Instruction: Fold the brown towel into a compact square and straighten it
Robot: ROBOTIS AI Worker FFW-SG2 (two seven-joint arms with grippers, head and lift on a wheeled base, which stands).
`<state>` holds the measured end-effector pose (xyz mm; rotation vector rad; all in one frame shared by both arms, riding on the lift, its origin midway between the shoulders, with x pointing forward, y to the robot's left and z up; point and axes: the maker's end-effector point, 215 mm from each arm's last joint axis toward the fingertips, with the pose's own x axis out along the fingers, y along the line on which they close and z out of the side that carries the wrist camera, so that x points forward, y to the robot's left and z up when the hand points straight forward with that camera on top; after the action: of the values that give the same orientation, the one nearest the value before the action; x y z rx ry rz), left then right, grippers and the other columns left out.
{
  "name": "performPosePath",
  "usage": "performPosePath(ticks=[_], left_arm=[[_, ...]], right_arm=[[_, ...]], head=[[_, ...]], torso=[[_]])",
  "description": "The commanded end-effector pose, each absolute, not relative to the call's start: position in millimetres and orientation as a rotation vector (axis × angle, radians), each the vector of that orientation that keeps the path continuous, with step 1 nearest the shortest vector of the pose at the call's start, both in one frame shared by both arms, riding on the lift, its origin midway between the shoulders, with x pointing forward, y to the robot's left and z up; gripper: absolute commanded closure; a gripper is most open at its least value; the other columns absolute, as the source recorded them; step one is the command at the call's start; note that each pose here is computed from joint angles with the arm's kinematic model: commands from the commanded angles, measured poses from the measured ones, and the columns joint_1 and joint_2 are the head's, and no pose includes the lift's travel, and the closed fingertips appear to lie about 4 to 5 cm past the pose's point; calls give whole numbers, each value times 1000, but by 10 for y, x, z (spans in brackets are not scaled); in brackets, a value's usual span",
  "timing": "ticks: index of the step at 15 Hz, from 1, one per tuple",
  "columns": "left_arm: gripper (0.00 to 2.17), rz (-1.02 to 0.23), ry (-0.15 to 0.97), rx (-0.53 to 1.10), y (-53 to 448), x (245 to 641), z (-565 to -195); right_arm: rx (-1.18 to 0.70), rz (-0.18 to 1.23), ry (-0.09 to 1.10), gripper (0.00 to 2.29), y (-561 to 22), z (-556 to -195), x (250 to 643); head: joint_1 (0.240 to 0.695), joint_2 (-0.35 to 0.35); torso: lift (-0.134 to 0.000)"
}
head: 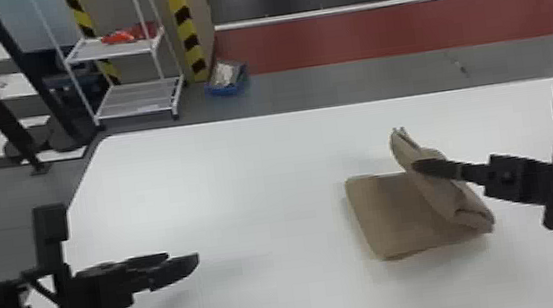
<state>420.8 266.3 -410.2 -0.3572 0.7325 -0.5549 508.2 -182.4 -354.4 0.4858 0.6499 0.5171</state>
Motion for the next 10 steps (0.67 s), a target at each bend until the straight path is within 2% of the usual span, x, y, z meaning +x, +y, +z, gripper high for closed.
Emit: performPosePath(ticks=[1,7,8,9,10], left_arm=[[80,-554,734,-358,2666,4185,-4103],[80,-560,734,-354,2636,4157,-4080],[80,-563,735,-353,2623,4148,-4077],[80,-564,733,-351,2619,4151,-4065],[80,-565,734,-351,2612,4150,-4067]], right_arm=[[460,534,670,1146,-1665,-3739,5100],[427,664,762,1129,-1037,-3968,4666],[432,687,778,944,-954,-3976,4566],[435,699,786,458,-911,-3966,4502],[444,711,798,147,-879,-3965,4432]], head=[[695,99],[695,157],[695,168],[695,191],[695,201]], torso=[[-124],[-124],[-124],[-124],[-124]])
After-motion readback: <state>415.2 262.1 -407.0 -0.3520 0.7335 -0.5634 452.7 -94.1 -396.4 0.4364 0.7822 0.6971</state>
